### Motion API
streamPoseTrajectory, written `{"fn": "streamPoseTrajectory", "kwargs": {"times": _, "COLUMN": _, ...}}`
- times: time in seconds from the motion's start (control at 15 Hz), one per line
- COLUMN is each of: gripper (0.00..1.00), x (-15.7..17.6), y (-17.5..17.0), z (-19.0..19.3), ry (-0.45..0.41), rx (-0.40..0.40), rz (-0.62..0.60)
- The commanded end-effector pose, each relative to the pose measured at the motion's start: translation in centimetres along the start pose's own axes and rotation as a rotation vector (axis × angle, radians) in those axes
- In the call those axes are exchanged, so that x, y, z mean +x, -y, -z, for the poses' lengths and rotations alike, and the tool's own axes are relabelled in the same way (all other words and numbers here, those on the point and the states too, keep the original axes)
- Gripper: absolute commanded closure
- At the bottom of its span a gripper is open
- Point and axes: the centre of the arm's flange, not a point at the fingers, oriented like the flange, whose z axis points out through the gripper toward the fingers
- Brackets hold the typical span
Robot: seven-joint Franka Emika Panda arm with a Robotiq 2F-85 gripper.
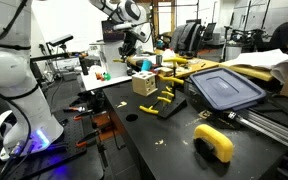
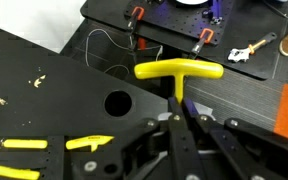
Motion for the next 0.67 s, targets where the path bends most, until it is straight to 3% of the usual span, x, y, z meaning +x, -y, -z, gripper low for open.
{"fn": "streamPoseTrajectory", "kwargs": {"times": 0.0, "gripper": 0.98, "x": 1.7, "y": 0.7, "z": 1.0, "ry": 0.077, "rx": -0.075, "rz": 0.036}}
{"fn": "streamPoseTrajectory", "kwargs": {"times": 0.6, "gripper": 0.98, "x": 5.6, "y": 3.7, "z": -1.1, "ry": 0.187, "rx": -0.181, "rz": 0.107}}
